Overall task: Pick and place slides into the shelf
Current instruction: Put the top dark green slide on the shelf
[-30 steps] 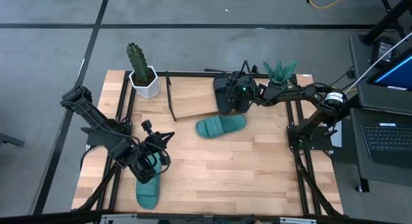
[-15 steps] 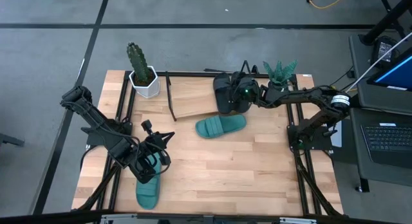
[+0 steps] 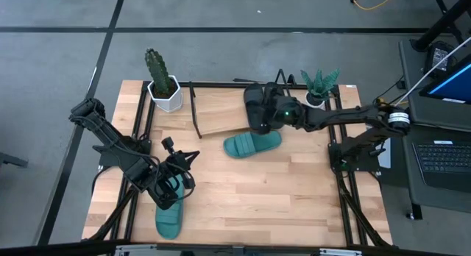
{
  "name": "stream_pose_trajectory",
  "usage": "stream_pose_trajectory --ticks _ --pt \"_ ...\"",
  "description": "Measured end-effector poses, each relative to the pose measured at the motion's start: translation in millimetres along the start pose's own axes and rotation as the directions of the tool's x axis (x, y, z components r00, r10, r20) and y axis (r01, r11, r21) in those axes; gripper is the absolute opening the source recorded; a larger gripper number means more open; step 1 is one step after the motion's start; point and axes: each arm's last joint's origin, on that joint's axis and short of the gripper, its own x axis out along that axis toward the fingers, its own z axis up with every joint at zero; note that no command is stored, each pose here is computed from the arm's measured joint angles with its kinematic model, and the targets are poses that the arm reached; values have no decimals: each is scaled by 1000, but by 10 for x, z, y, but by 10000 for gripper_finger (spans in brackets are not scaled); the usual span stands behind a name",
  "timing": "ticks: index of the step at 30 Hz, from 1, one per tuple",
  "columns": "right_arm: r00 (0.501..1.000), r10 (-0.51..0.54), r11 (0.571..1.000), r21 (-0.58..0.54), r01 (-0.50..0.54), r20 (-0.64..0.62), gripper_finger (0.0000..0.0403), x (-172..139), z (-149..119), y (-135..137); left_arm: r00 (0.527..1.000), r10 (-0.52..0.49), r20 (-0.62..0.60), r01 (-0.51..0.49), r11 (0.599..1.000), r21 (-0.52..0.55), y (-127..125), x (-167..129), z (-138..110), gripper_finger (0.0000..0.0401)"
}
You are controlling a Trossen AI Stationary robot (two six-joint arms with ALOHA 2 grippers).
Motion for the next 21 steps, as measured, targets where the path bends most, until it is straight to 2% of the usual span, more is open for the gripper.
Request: stream_pose_trajectory --ticks 5,11,21 --pt "996 7 999 34 -11 89 150 -172 266 -12 999 -25 -26 25 1000 0 -6 -1 -7 0" --pt "988 31 997 71 -43 153 149 -393 435 2 996 -65 -67 65 998 -3 -18 -2 -18 0" --pt "976 194 958 196 -211 99 149 -585 488 260 991 -95 -95 94 995 -13 -29 -7 -26 0"
